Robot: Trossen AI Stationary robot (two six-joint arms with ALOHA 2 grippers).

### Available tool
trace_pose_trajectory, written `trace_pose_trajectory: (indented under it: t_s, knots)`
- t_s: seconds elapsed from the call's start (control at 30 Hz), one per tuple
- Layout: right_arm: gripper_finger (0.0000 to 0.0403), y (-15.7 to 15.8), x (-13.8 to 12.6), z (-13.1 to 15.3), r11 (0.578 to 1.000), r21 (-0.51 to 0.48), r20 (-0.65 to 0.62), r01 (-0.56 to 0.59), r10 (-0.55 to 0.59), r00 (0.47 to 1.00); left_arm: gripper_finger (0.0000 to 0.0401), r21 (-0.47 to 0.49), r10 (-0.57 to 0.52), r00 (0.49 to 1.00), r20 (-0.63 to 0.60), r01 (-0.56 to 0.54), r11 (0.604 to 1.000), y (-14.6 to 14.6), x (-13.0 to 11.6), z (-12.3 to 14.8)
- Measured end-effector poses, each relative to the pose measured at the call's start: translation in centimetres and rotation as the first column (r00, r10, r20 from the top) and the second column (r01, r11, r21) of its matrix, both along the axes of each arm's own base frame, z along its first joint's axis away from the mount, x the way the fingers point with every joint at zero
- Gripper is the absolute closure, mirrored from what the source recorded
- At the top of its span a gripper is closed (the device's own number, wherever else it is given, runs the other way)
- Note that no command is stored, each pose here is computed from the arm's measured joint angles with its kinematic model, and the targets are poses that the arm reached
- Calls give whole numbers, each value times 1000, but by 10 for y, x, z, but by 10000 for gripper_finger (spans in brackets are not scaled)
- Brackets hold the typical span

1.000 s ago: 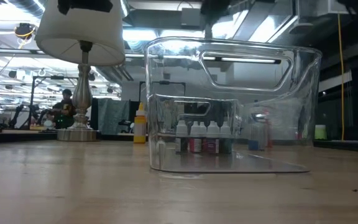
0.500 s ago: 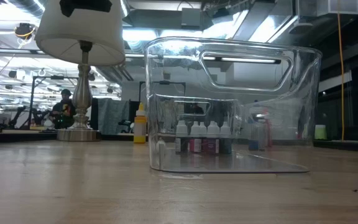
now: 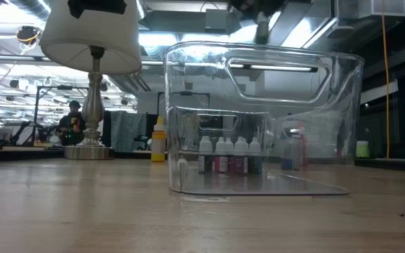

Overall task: Pick & Place food coloring
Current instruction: Put the small green food coloring bottle into the transparent container

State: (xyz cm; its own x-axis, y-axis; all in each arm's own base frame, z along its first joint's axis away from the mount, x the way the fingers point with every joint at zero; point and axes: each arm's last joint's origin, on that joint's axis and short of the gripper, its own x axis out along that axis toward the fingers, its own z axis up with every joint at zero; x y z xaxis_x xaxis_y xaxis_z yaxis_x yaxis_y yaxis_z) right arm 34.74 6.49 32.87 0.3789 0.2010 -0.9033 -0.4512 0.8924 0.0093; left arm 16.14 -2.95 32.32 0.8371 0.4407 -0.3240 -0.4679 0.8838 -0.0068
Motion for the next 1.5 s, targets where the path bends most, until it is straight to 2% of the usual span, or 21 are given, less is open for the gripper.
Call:
trace_pose_trajectory:
  t_s: [0.2, 0.6, 0.83, 1.1, 1.5]
  knots:
    - [348, 4, 20, -24, 1000, -9, -21, 1, -1, 1000, 342, -7, 2, 1000, 4, -2, 1000, 0, 0, 0]
    - [347, 3, 59, -80, 994, -24, -80, 109, -111, 991, 342, -9, 4, 1000, 5, -4, 1000, 0, 0, 0]
    - [347, 4, 71, -103, 986, -35, -96, 163, -166, 981, 342, -29, 11, 1000, 15, -11, 1000, 0, 0, 0]
    - [347, 6, 79, -137, 970, -77, -176, 229, -240, 955, 342, -29, 12, 1000, 15, -11, 1000, 0, 0, 0]
    - [347, 8, 82, -146, 965, -91, -183, 248, -261, 948, 342, -29, 11, 1000, 15, -11, 1000, 0, 0, 0]
